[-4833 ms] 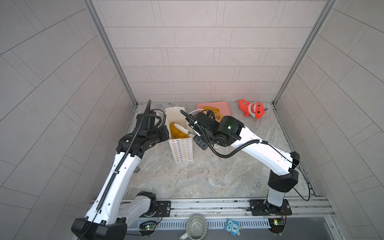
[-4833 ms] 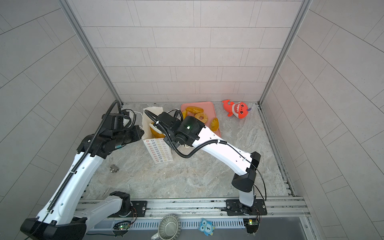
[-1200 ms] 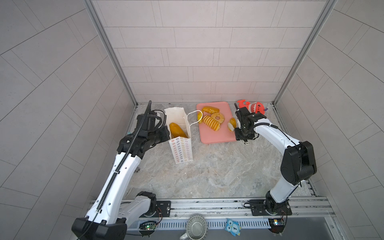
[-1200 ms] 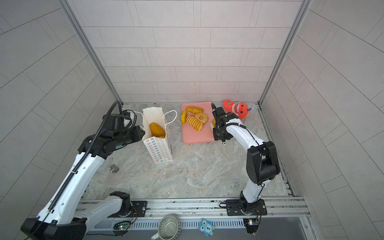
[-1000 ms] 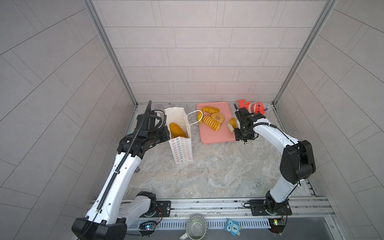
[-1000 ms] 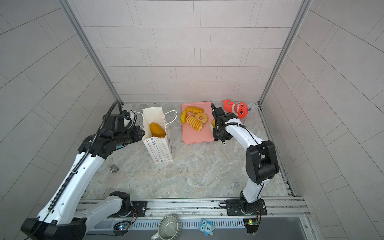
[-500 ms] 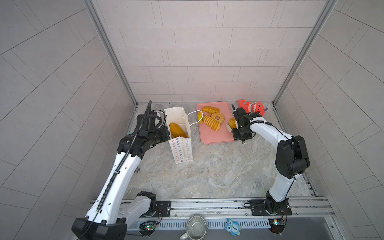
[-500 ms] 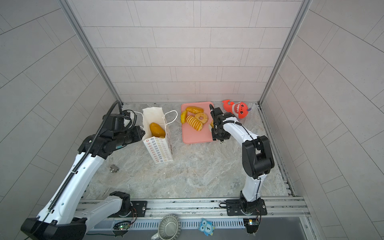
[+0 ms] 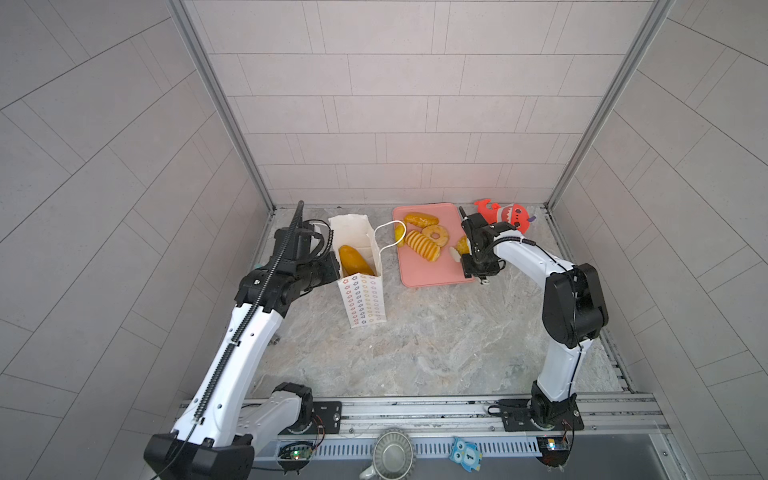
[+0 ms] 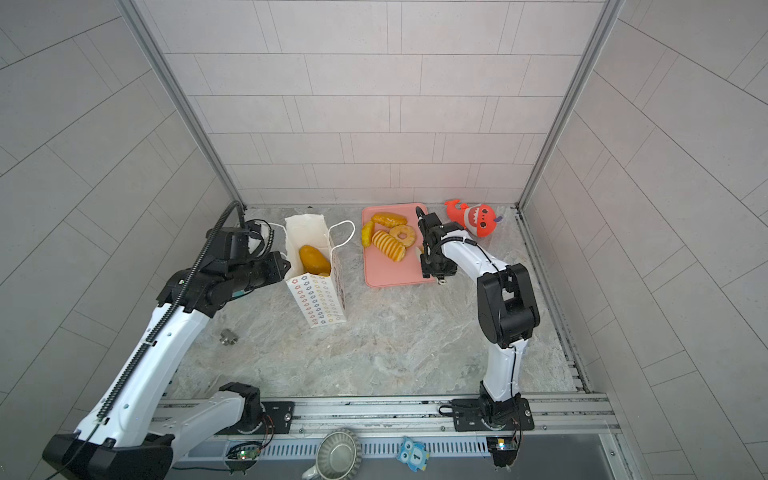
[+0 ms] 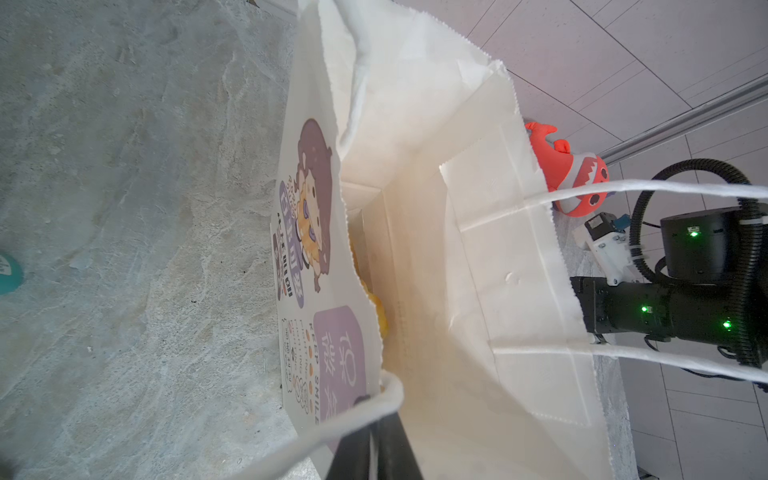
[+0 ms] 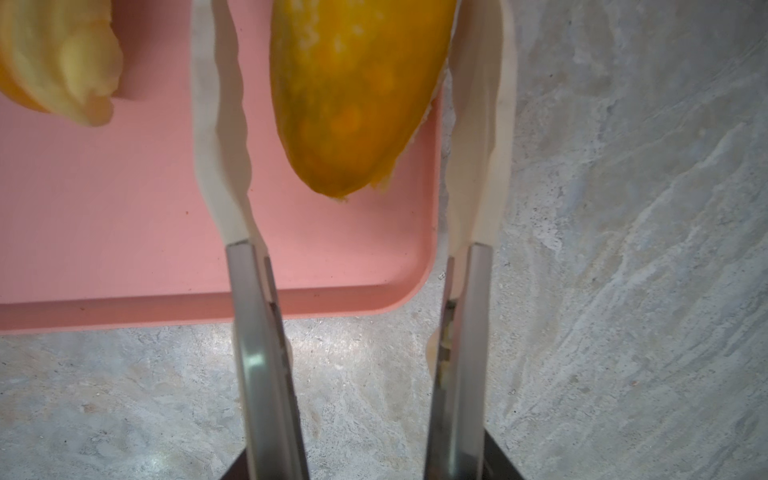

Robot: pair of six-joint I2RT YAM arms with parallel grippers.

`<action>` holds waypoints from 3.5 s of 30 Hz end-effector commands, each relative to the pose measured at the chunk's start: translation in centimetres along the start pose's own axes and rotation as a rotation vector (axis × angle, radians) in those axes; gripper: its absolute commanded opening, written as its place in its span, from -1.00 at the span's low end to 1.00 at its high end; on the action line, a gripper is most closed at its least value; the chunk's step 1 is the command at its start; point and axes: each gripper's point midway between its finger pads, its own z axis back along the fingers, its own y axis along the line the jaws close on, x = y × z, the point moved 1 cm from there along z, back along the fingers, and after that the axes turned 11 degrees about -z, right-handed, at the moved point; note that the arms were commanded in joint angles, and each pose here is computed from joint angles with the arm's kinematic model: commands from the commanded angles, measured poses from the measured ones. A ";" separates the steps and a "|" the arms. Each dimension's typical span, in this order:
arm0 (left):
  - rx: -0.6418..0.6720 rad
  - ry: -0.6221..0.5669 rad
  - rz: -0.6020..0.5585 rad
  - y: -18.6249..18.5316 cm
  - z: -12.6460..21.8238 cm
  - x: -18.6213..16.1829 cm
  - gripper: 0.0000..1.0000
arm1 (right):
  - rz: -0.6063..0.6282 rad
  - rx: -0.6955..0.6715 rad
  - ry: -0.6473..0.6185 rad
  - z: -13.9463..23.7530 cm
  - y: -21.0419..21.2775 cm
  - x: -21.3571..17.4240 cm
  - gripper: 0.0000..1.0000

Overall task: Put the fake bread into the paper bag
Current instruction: 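Close the tongs with the right gripper around the oval yellow bun, then lift the oval bun off the tray with the right gripper's tongs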

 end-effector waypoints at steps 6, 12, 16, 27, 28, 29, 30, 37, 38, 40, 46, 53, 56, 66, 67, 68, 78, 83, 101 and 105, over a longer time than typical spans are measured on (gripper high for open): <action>0.003 0.004 -0.012 0.0 0.0 -0.1 -0.79 | -0.012 -0.017 -0.029 0.4 -0.2 0.9 -0.01; 0.004 0.003 -0.013 0.0 0.1 -0.1 -0.78 | -0.014 -0.019 -0.035 0.5 -0.4 0.8 -0.12; 0.006 0.003 -0.012 0.1 0.2 -0.2 -0.78 | -0.019 -0.012 -0.050 1.1 -0.5 0.8 -0.16; 0.006 -0.003 -0.012 0.0 0.3 -0.1 -0.78 | -0.028 0.023 -0.096 3.7 -0.7 0.6 -0.22; 0.003 -0.004 -0.011 0.0 0.4 0.0 -0.79 | -0.030 0.027 -0.103 4.0 -0.7 0.6 -0.21; 0.003 -0.003 -0.011 0.0 0.4 -0.1 -0.79 | -0.034 0.031 -0.107 4.3 -0.7 0.6 -0.22; 0.003 -0.003 -0.012 0.0 0.4 -0.1 -0.78 | -0.032 0.033 -0.108 4.5 -0.7 0.5 -0.22; 0.006 -0.006 -0.009 0.0 0.5 0.0 -0.78 | -0.039 0.075 -0.141 6.6 -0.5 0.6 -0.24; 0.008 -0.007 -0.009 0.0 0.5 -0.1 -0.79 | -0.041 0.080 -0.145 6.9 -0.5 0.6 -0.24; 0.009 -0.010 -0.008 0.0 0.6 0.0 -0.78 | -0.043 0.094 -0.155 7.7 -0.4 0.6 -0.24; 0.010 -0.010 -0.008 0.0 0.6 0.0 -0.78 | -0.039 0.149 -0.186 9.9 -0.1 0.5 -0.25; 0.010 -0.011 -0.009 0.0 0.6 0.0 -0.78 | -0.028 0.189 -0.223 11.7 0.1 0.5 -0.25; 0.011 -0.012 -0.009 0.0 0.7 0.1 -0.79 | -0.029 0.205 -0.239 12.6 0.2 0.6 -0.25; 0.008 -0.014 -0.008 0.0 0.7 0.1 -0.78 | -0.031 0.302 -0.343 16.5 0.7 0.8 -0.25; 0.007 -0.015 -0.008 0.0 0.7 0.1 -0.79 | -0.032 0.309 -0.359 16.9 0.7 0.8 -0.25; 0.010 -0.018 -0.008 0.0 0.8 0.1 -0.79 | -0.036 0.320 -0.374 17.3 0.8 0.9 -0.25; 0.007 -0.018 -0.005 0.0 0.7 0.2 -0.78 | -0.038 0.418 -0.444 21.4 1.3 0.3 -0.25; 0.010 -0.021 -0.005 0.0 0.8 0.2 -0.78 | -0.026 0.449 -0.477 23.6 1.5 0.1 -0.24; 0.006 -0.029 0.000 -0.1 0.8 0.6 -0.78 | 0.086 0.503 -0.545 29.1 4.5 -1.8 -0.22; 0.008 -0.030 0.000 -0.1 0.9 0.5 -0.79 | 0.113 0.512 -0.559 30.1 5.3 -2.3 -0.22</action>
